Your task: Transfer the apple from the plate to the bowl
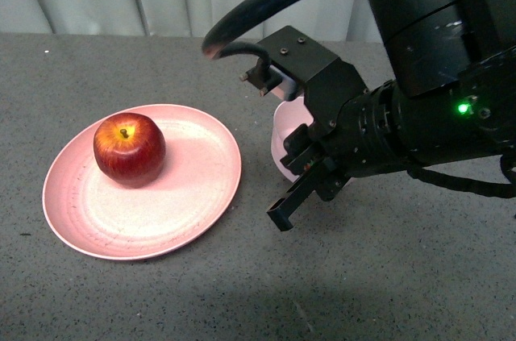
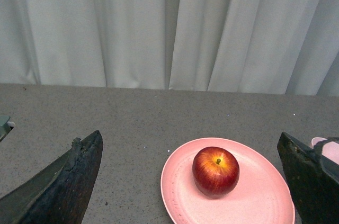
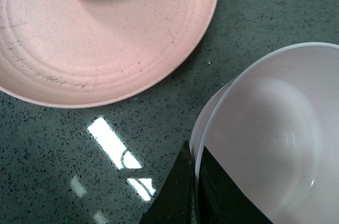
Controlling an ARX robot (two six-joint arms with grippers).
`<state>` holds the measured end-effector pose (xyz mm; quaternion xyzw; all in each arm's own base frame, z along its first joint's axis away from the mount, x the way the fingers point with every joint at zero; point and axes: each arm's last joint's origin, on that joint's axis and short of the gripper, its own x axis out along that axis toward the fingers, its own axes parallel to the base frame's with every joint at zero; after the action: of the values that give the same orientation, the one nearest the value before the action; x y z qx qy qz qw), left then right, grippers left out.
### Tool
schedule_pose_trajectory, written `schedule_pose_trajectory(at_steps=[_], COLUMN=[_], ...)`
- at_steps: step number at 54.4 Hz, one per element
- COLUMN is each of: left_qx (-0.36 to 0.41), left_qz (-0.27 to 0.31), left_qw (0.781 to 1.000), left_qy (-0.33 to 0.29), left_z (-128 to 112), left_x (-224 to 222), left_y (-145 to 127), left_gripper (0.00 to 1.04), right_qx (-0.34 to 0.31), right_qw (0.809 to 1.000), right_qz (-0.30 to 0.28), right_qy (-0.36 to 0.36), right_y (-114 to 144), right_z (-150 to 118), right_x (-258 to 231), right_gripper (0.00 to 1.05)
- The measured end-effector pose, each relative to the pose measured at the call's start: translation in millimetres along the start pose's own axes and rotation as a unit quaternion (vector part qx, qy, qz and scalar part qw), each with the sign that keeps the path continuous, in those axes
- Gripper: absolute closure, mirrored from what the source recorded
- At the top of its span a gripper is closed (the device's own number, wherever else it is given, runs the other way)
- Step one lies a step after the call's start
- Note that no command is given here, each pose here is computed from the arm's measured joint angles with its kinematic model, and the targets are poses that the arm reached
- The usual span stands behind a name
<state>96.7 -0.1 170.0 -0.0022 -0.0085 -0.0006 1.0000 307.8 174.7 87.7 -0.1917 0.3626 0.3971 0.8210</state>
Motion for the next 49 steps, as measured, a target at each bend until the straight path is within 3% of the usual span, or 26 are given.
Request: schedule_pose_trajectory(at_steps=[24,32,42,49], left_qx=[0.0,0.0,0.0,0.0], left_qz=[0.0,0.0,0.0,0.0], left_qw=[1.0,1.0,1.0,1.0], left_qy=[0.0,0.0,0.0,0.0], left_z=[0.0,0.0,0.0,0.0], left_x=[0.0,0.0,0.0,0.0], left_y=[0.0,0.0,0.0,0.0], left_gripper=[0.07,0.07,0.07,0.07], right_qx=[-0.015,-0.011,0.007,0.023], right_qw=[0.999,1.0,0.998,0.989], right_qz=[0.026,0.022,-0.005,-0.08], right_qy=[0.013,-0.017,-0.068,-0.121], right_y=[8.7,6.5,1.4,-6.7], right_z=[-0.1,2.0,-0.9,-0.4], right_x=[30.3,27.2,9.5,-17.1], right_gripper=[1.03,0.73,0.46,0.25])
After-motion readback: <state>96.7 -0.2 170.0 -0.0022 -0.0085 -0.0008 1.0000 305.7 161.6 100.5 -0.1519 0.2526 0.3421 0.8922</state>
